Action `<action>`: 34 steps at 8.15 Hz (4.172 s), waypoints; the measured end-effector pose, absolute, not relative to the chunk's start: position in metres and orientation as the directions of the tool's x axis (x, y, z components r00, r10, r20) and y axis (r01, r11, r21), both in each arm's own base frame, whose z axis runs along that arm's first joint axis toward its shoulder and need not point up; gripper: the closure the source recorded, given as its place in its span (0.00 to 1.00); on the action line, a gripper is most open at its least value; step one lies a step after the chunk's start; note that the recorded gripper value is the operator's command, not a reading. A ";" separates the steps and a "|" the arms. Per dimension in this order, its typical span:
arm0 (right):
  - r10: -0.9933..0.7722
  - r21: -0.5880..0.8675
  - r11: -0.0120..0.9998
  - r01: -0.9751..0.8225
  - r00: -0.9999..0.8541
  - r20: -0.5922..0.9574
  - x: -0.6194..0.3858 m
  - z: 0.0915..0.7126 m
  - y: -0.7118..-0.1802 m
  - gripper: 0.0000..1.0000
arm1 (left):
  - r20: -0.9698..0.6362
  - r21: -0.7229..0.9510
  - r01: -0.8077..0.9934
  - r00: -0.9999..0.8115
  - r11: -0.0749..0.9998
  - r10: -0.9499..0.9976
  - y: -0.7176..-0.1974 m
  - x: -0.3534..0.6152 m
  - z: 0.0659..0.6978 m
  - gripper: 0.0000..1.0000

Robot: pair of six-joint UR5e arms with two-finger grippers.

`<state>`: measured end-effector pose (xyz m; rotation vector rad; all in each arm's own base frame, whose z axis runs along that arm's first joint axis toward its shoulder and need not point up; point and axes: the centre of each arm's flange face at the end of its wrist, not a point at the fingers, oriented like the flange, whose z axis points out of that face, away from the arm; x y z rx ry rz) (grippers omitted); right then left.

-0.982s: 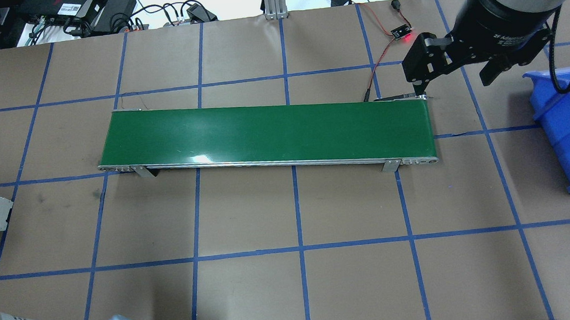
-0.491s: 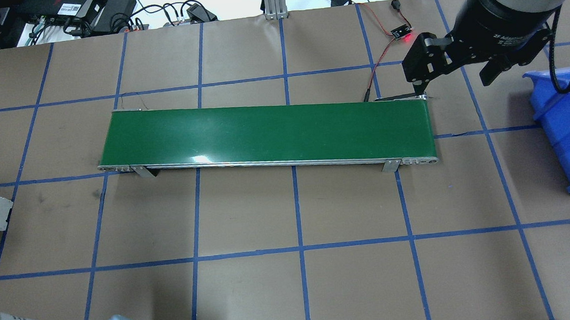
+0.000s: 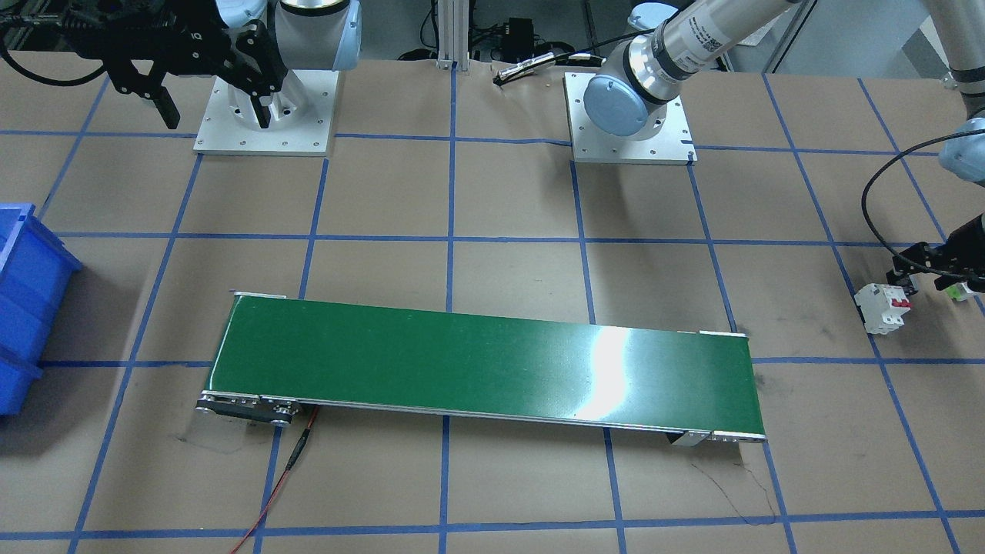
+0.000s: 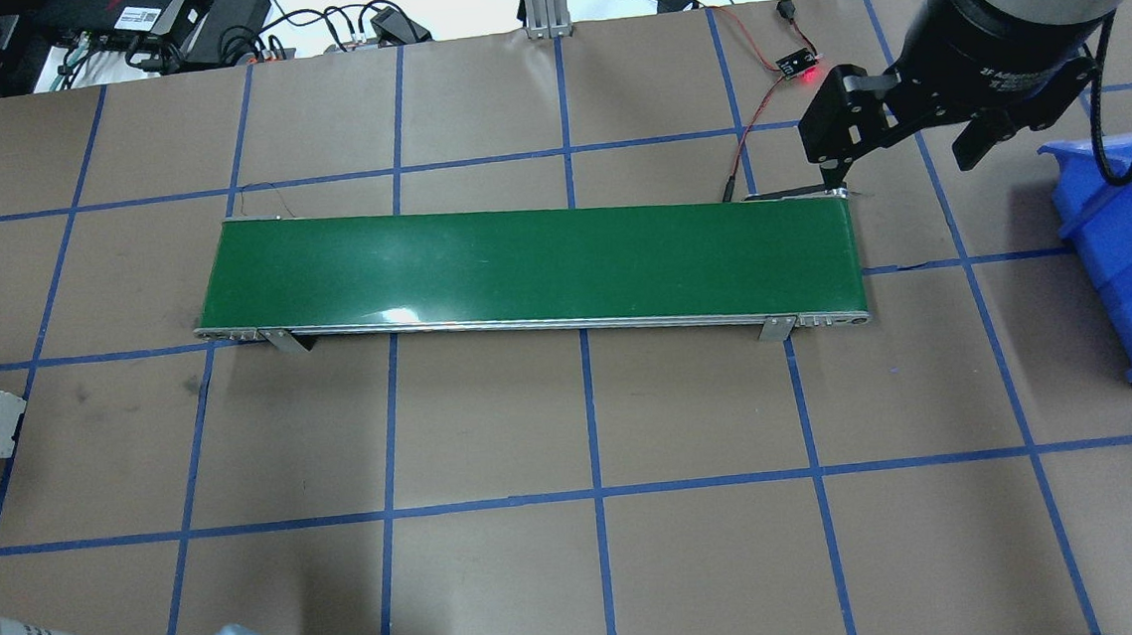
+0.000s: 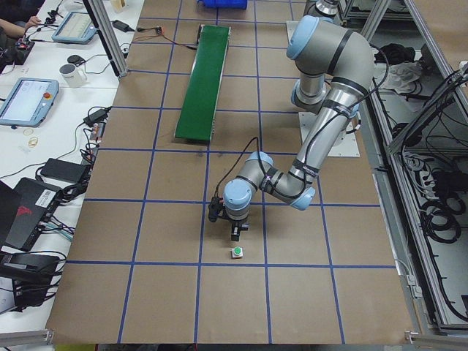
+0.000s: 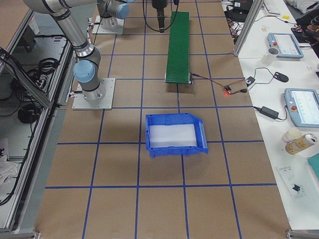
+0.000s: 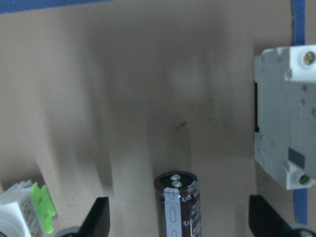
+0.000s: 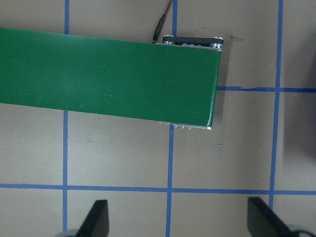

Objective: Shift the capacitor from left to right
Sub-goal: 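Close the left gripper on the capacitor and lift it, then carry the capacitor over the conveyor and release it onto the belt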

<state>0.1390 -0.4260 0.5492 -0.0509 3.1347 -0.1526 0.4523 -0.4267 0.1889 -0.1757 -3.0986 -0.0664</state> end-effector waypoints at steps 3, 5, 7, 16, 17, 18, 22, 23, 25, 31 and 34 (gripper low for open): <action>-0.033 -0.097 0.995 -0.033 -0.999 -0.001 0.139 0.549 -0.426 0.00 | 0.044 0.054 0.117 -0.992 0.992 0.114 -0.425 0.451 0.184 0.60; -0.033 -0.097 0.995 -0.033 -0.999 -0.001 0.139 0.549 -0.426 0.00 | 0.048 0.056 0.122 -0.992 0.991 0.119 -0.425 0.452 0.181 0.73; -0.033 -0.097 0.995 -0.033 -0.999 -0.001 0.139 0.549 -0.426 0.00 | 0.049 0.055 0.127 -0.991 0.990 0.124 -0.426 0.452 0.181 0.99; -0.032 -0.095 0.995 -0.032 -0.999 -0.001 0.139 0.549 -0.426 0.00 | 0.021 0.049 0.051 -0.999 0.997 0.050 -0.473 0.361 0.338 1.00; -0.032 -0.093 0.995 -0.031 -1.000 -0.001 0.138 0.548 -0.426 0.00 | 0.009 0.047 0.059 -0.998 0.997 0.059 -0.501 0.313 0.349 1.00; -0.031 -0.092 0.995 -0.031 -1.000 -0.001 0.138 0.548 -0.426 0.00 | 0.004 0.046 0.065 -0.998 0.997 0.065 -0.528 0.263 0.352 1.00; -0.032 -0.092 0.995 -0.032 -0.999 -0.001 0.138 0.548 -0.426 0.00 | 0.022 0.078 0.133 -0.991 0.988 0.132 -0.589 0.094 0.325 1.00; -0.032 -0.092 0.995 -0.032 -0.999 -0.001 0.139 0.549 -0.426 0.00 | 0.025 0.091 0.149 -0.989 0.985 0.147 -0.598 0.071 0.310 1.00; -0.032 -0.093 0.995 -0.032 -0.999 -0.001 0.139 0.549 -0.426 0.00 | 0.020 0.082 0.168 -0.986 0.982 0.166 -0.617 0.050 0.279 1.00; -0.032 -0.092 0.995 -0.032 -0.999 -0.001 0.139 0.549 -0.426 0.00 | 0.003 0.059 0.135 -0.991 0.989 0.135 -0.637 0.011 0.276 0.94; -0.031 -0.092 0.995 -0.030 -1.000 -0.002 0.139 0.548 -0.426 0.00 | 0.004 0.062 0.131 -0.991 0.989 0.131 -0.637 0.010 0.272 0.76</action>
